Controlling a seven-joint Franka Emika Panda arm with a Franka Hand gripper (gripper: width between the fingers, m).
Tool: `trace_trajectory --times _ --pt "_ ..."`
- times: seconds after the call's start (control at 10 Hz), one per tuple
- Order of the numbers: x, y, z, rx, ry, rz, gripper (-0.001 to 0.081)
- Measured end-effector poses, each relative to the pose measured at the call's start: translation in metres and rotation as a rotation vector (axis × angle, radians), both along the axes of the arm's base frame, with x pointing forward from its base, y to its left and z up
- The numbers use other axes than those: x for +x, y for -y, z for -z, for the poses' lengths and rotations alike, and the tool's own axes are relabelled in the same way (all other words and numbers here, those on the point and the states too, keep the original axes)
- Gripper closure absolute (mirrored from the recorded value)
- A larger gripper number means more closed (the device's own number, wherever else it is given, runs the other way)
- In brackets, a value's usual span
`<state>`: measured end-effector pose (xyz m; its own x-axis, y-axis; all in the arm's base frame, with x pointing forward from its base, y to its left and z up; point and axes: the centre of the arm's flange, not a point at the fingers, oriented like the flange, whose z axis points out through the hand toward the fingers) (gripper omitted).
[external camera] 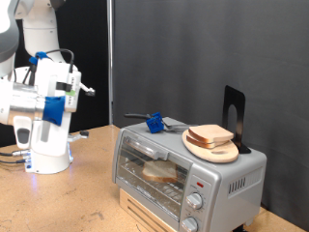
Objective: Make a piece of toast with the oven
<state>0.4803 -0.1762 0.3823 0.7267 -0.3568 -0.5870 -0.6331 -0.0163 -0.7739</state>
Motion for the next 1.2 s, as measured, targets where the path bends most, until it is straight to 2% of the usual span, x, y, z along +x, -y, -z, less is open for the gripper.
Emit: trace_trajectory --times 0.2,0.4,0.5,0.7,0.9,1.0,1.1,1.2 --pt "0.027 -0.001 0.012 -0.018 -0.049 0.022 0.0124" --pt "0.051 0.001 0.025 -0.025 -0.066 0.022 0.0124" --pt "0.063 0.001 0.032 -0.044 -0.053 0.017 0.0124" --pt "0.086 -0.001 0.050 -0.080 0.024 -0.001 0.0124" --pt "0.108 0.000 0.067 -0.076 0.033 -0.006 0.0124" --pt "0.107 0.000 0.067 -0.070 0.026 -0.008 0.0124" --pt "0.104 -0.003 0.068 -0.054 -0.020 -0.030 0.0124" --pt "0.102 -0.006 0.069 -0.034 -0.091 -0.057 0.0124"
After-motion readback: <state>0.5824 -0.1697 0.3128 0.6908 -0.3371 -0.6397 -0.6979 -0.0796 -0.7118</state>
